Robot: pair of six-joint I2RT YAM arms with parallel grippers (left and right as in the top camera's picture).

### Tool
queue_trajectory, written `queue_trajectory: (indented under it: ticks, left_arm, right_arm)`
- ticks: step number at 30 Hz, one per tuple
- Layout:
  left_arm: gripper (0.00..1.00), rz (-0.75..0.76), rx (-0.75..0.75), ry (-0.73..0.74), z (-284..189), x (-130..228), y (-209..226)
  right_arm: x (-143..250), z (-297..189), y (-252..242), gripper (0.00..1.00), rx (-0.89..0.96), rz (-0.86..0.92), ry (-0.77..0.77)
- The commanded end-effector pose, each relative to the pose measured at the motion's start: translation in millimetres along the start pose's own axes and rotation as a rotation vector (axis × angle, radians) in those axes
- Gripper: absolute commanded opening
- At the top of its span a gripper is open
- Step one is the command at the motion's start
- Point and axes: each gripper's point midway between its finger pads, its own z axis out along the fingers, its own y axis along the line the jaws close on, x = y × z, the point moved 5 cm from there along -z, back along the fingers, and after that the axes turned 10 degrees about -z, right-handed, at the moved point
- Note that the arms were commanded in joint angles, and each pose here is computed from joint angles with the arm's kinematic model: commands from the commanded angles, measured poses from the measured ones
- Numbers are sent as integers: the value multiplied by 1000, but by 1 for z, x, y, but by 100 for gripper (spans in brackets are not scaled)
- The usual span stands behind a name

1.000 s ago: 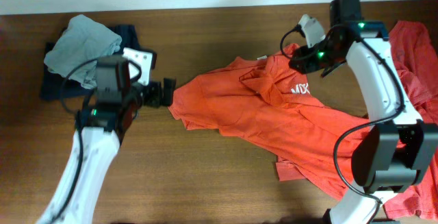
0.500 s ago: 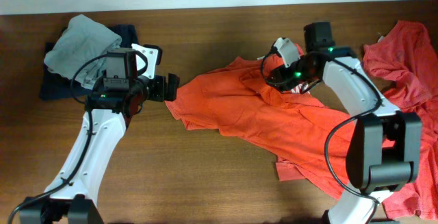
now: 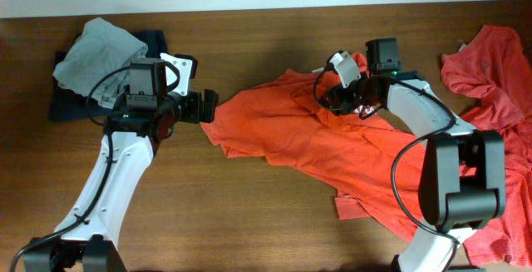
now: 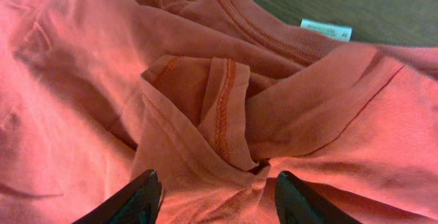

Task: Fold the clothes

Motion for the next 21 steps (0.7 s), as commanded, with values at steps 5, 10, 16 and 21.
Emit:
queue_trajectory:
  ticks: [5, 10, 16, 21]
  left_arm:
    - [99, 8, 19, -16, -2, -7, -4]
    - [99, 8, 19, -16, -2, -7, -4]
    - [99, 6, 19, -9, 0, -6, -4]
    - [99, 6, 19, -8, 1, -6, -4]
  right_arm:
    - [16, 23, 4, 42, -54, 17, 40]
    - [-1, 11, -5, 4, -15, 9, 2]
    - [-42, -37, -35, 4, 77, 66, -73]
    - [-52, -72, -68, 4, 246, 86, -39]
